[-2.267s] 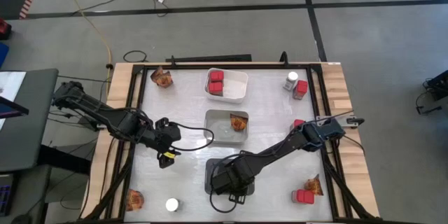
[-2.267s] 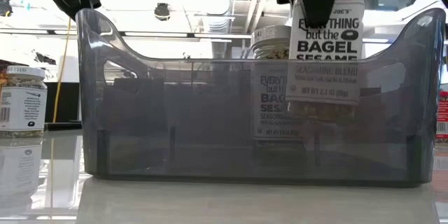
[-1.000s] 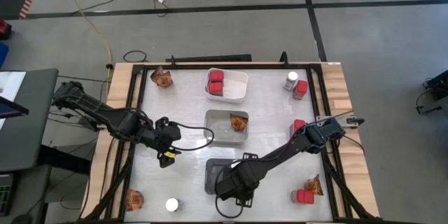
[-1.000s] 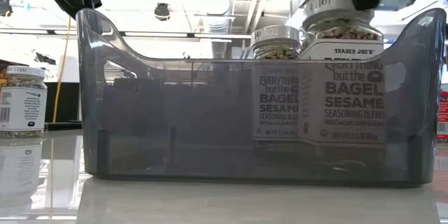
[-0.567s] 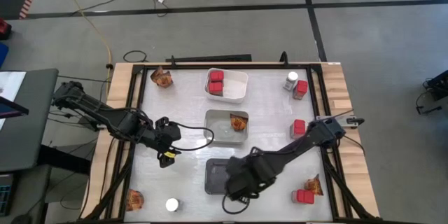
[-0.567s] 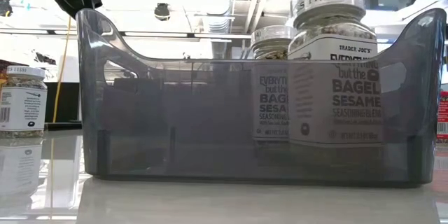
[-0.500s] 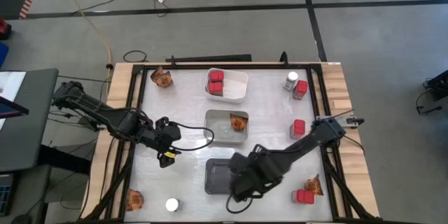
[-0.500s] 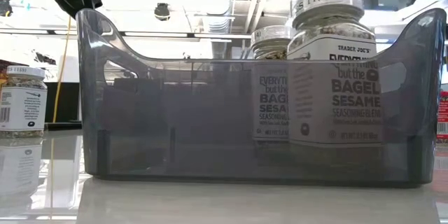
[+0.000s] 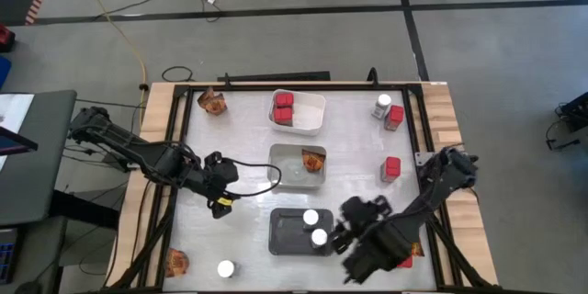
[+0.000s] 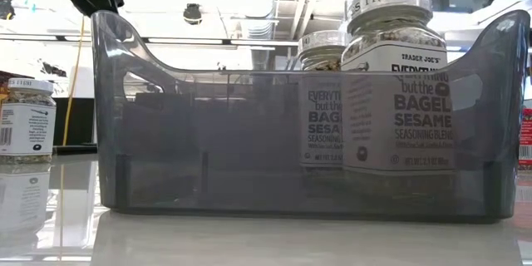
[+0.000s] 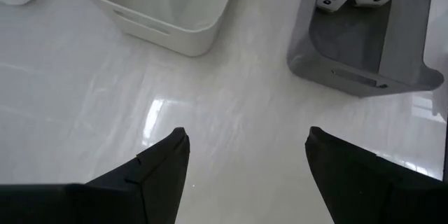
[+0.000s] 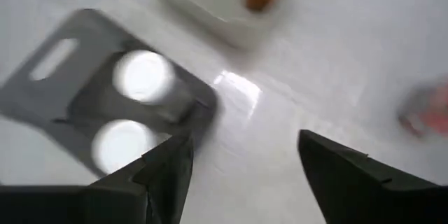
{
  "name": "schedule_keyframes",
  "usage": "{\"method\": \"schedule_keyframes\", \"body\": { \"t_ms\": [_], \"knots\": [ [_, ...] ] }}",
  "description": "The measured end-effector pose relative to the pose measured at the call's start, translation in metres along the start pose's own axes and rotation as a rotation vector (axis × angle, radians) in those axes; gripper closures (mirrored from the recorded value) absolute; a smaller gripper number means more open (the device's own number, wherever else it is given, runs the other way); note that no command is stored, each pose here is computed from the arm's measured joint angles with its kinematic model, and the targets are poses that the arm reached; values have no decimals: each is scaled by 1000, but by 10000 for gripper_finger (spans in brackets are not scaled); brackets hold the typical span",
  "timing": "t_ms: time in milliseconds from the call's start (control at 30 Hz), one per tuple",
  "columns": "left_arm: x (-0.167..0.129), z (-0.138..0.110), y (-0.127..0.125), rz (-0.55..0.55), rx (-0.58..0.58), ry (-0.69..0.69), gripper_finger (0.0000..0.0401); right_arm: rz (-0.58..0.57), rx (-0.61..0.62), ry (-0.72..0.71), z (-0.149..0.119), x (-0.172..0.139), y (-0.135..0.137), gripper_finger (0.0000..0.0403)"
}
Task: Sort spices by type
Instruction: Put the red seasoning can into the white bin
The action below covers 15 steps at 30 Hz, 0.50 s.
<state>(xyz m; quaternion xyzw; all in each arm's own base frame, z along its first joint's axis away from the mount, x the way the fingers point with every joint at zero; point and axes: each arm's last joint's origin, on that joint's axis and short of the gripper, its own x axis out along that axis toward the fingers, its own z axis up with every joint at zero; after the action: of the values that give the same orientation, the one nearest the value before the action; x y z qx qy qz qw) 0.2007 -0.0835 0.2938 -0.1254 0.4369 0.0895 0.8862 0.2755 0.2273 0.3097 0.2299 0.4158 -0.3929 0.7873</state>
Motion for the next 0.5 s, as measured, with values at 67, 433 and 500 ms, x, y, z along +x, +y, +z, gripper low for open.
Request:
{"method": "schedule_keyframes", "body": {
  "t_ms": [67, 433, 500],
  "knots": [
    [0, 1, 1, 12, -6, -11, 127, -23, 98, 1, -10, 0, -19, 117],
    [7, 17, 25, 114, -81, -47, 127, -287, 460, 98, -2, 41, -117, 117],
    [8, 19, 30, 129, -104, -51, 127, -327, 510, 108, 6, 49, -133, 117]
  ]
}}
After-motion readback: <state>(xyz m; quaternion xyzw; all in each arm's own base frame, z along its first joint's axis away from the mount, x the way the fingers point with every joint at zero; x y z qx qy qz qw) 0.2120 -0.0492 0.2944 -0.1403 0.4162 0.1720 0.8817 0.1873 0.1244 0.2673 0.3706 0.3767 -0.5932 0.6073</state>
